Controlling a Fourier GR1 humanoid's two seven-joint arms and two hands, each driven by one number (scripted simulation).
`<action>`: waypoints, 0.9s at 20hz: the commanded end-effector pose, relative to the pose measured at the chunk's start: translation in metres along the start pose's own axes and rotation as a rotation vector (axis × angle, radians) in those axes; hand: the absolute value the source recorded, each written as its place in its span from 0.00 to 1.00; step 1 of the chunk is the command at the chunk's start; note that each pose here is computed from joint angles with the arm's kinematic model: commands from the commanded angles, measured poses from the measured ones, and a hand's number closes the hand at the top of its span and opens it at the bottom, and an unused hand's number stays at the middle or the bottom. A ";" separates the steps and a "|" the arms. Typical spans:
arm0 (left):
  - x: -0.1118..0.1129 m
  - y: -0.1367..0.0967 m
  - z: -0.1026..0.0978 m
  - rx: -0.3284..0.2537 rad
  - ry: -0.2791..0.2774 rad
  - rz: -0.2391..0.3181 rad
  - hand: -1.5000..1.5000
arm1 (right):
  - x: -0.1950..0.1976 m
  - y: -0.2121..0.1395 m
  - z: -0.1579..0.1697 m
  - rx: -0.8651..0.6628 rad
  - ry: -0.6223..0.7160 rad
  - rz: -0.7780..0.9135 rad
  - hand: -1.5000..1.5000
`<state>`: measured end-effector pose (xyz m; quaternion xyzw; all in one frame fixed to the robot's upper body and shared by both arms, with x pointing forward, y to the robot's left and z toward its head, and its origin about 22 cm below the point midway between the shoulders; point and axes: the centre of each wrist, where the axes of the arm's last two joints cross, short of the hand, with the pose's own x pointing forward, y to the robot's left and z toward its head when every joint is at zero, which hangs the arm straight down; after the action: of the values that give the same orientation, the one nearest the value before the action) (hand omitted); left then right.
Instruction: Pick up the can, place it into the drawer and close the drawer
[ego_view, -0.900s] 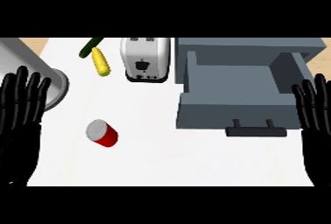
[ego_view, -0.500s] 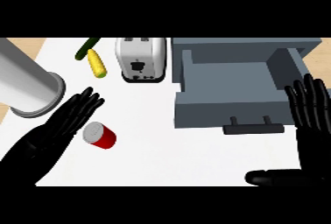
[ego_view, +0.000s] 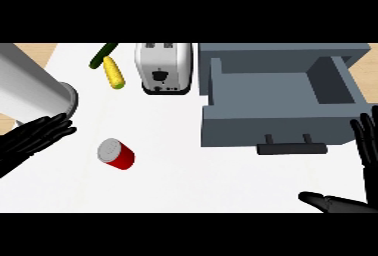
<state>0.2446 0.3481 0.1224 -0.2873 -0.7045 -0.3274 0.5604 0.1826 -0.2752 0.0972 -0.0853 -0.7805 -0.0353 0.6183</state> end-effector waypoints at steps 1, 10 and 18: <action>0.025 0.046 0.043 -0.024 -0.008 0.002 0.00 | 0.002 -0.024 0.010 -0.042 0.020 0.019 0.00; 0.022 0.046 0.037 -0.006 0.058 0.100 0.00 | 0.005 -0.056 0.034 -0.032 0.025 -0.011 0.00; 0.019 0.059 0.043 0.003 0.103 0.266 0.00 | 0.007 -0.068 0.049 -0.008 0.030 -0.003 0.00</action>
<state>0.2659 0.4186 0.1486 -0.3370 -0.6522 -0.2808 0.6182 0.1334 -0.3378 0.0911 -0.0860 -0.7744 -0.0408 0.6255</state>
